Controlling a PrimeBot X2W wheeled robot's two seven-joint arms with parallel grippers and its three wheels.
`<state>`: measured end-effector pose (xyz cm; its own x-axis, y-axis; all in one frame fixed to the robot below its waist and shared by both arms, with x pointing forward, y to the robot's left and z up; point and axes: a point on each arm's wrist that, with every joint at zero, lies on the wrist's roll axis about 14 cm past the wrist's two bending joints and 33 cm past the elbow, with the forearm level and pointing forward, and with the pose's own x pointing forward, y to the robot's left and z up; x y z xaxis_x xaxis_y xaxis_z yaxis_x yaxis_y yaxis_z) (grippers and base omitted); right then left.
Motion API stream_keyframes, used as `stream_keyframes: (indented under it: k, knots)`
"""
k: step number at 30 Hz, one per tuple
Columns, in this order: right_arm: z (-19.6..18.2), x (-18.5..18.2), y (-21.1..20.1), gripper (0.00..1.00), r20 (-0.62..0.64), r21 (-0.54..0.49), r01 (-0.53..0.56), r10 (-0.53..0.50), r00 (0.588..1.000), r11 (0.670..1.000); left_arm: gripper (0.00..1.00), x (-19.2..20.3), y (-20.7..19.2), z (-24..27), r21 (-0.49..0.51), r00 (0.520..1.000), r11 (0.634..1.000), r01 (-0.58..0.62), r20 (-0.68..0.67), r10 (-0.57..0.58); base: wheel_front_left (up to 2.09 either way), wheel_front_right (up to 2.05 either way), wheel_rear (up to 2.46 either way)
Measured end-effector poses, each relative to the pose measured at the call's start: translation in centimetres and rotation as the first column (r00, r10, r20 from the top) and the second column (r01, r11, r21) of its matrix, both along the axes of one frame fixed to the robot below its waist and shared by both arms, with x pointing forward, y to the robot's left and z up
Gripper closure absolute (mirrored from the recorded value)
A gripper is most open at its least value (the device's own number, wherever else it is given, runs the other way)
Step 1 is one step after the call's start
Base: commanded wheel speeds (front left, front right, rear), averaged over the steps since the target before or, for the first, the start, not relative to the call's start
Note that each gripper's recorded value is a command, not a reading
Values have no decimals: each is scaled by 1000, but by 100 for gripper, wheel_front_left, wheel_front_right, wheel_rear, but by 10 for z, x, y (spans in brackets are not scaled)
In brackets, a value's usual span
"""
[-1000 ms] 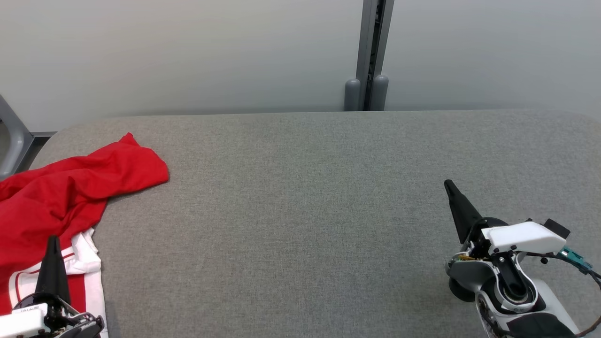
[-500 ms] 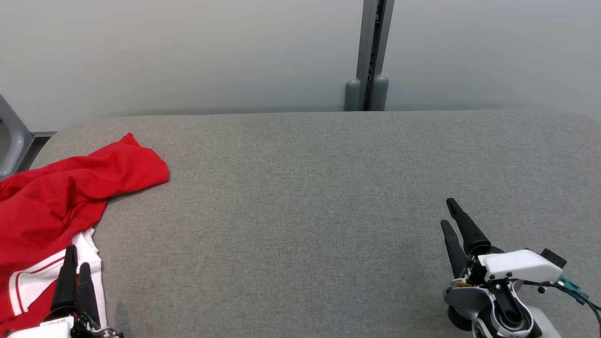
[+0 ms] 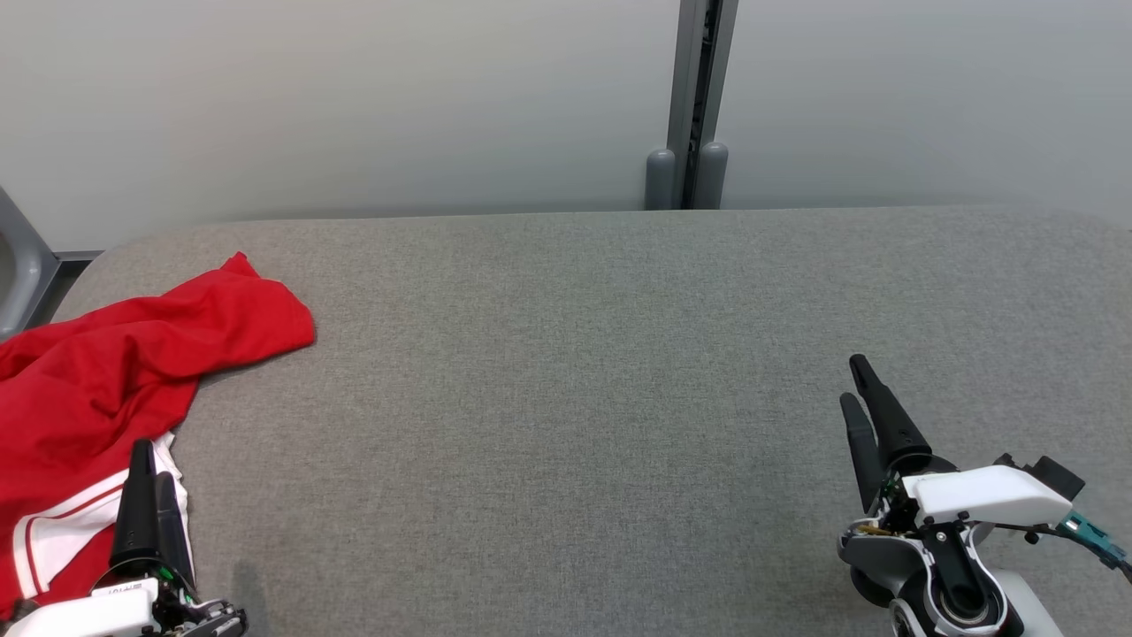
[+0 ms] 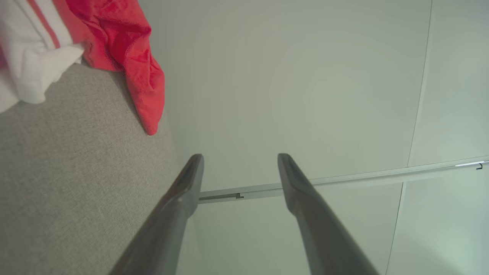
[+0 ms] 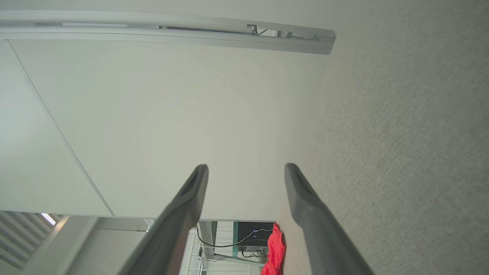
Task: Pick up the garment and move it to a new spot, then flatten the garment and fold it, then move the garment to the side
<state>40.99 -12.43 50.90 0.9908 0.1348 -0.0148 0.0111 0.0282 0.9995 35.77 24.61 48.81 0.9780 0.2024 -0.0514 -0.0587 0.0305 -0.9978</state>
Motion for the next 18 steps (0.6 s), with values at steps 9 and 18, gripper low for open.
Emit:
stream_keyframes:
  k: [9, 18]
  knots:
    - [12, -1, -11, 0, 55, -91, 46, -41, 998, 995, 0, 8, -9, 15, 86, 999, 996, 15, 31, -17, 0, 0, 0]
    - [24, -2, -16, 0, 120, -240, 80, -52, 991, 968, 0, 12, -12, 25, 191, 999, 982, 10, 44, -19, 0, 0, 0]
